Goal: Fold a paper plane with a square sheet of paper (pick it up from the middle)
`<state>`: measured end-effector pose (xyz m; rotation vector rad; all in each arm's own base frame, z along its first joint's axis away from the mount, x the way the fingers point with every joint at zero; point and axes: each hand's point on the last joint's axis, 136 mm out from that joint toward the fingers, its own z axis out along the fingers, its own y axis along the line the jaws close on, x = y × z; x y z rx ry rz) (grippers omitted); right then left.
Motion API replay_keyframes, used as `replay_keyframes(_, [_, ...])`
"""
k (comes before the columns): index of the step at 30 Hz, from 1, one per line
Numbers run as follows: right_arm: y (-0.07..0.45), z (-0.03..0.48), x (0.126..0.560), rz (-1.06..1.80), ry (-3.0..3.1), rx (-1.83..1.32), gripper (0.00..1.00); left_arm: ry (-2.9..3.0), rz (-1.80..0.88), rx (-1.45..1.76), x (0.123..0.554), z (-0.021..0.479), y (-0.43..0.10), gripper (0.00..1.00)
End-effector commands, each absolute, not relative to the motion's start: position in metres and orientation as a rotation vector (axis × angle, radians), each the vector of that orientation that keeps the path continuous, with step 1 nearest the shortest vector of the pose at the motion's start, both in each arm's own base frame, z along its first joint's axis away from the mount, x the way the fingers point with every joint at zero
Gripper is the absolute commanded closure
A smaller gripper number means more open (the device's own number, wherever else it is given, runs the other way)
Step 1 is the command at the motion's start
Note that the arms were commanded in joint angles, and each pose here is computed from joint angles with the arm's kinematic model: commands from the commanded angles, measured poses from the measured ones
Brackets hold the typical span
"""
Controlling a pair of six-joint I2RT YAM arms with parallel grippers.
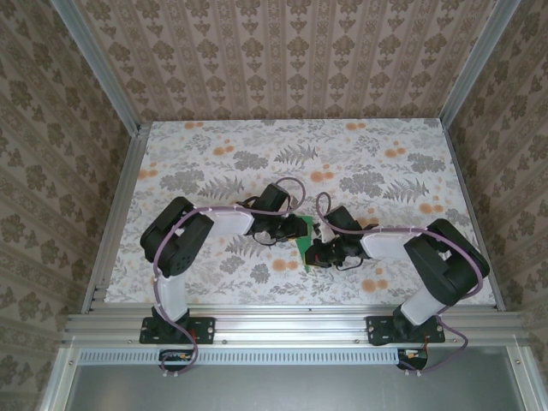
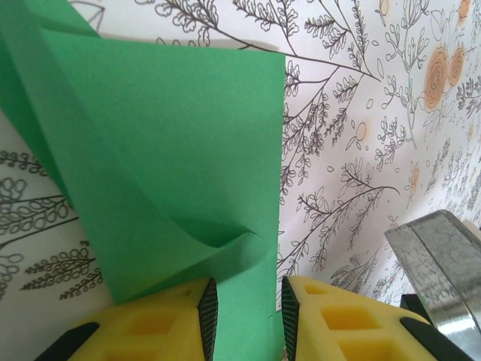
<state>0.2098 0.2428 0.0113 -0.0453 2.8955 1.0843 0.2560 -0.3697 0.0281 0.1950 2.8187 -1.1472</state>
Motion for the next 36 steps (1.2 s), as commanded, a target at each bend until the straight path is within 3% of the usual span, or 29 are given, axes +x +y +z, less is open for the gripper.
replay_keyframes(1, [0.218, -0.01, 0.166, 0.877, 3.11, -0.034, 0.93, 2.838, -1.042, 0.168, 0.265, 0.017, -0.359, 0.68])
replay_keyframes(11, [0.233, 0.008, 0.166, 0.904, 3.037, -0.092, 0.93, 2.846, -1.037, 0.169, 0.262, 0.016, -0.359, 0.68])
replay_keyframes(20, [0.209, -0.007, 0.161, 0.691, 3.122, -0.051, 0.93, 2.843, -1.041, 0.191, 0.26, 0.018, -0.363, 0.68])
replay_keyframes(28, [0.233, 0.054, 0.199, 0.894, 2.831, -0.03, 0.89, 2.831, -1.054, 0.195, 0.26, 0.022, -0.366, 0.68])
replay_keyframes(36, [0.264, 0.061, 0.234, 1.105, 2.712, 0.081, 0.87, 2.82, -1.066, 0.198, 0.261, 0.025, -0.368, 0.68])
